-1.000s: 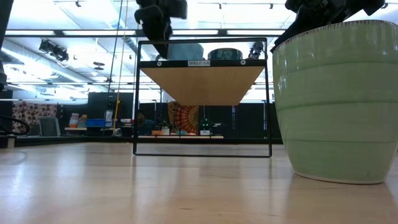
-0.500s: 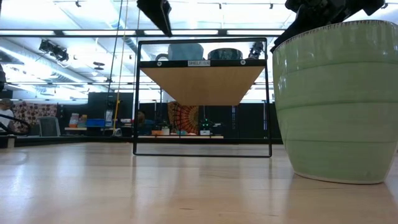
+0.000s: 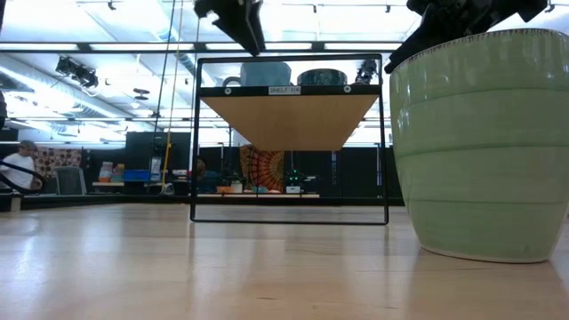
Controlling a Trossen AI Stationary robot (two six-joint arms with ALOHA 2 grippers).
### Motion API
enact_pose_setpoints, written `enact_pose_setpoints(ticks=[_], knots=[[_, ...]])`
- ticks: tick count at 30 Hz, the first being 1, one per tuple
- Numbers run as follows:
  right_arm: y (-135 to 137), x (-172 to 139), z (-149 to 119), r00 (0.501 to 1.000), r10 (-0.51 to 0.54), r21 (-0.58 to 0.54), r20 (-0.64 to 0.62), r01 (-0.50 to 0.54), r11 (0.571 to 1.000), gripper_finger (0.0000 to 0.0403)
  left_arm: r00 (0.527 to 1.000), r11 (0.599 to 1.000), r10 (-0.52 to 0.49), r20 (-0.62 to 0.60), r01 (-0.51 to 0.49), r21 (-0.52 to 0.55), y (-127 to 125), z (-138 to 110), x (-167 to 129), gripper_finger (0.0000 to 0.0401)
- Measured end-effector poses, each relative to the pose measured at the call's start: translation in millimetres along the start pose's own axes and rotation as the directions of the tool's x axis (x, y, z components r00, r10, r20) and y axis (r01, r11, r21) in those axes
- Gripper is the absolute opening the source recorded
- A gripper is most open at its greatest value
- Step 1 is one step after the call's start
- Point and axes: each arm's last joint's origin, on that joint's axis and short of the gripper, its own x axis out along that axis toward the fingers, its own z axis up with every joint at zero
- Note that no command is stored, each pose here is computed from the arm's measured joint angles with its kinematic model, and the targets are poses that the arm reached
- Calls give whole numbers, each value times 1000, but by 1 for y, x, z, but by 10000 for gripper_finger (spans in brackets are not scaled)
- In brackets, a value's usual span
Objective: Place coffee mugs
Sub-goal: Put the blue mug on the shelf
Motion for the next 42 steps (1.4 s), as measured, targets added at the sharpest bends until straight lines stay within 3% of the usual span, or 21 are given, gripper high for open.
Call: enact_pose_setpoints(ticks=[4,19,27,34,42], knots=[[0,0,0,1000,1,0,5,-1,1000,171,998,999,52,-34,-52,3,4,-1,4,206],[1,0,0,1000,9,-1,3,-9,1000,171,995,996,82,-52,-81,24,6,0,10,205],[1,0,0,1000,9,-3,2,-9,1000,171,999,999,51,1,-51,18,8,-1,-1,205],[1,0,0,1000,10,-1,4,-10,1000,171,983,988,-151,101,153,-14,2,1,-2,205],[1,0,0,1000,22,0,4,-22,1000,171,998,998,-60,1,60,27,-2,-1,11,205]])
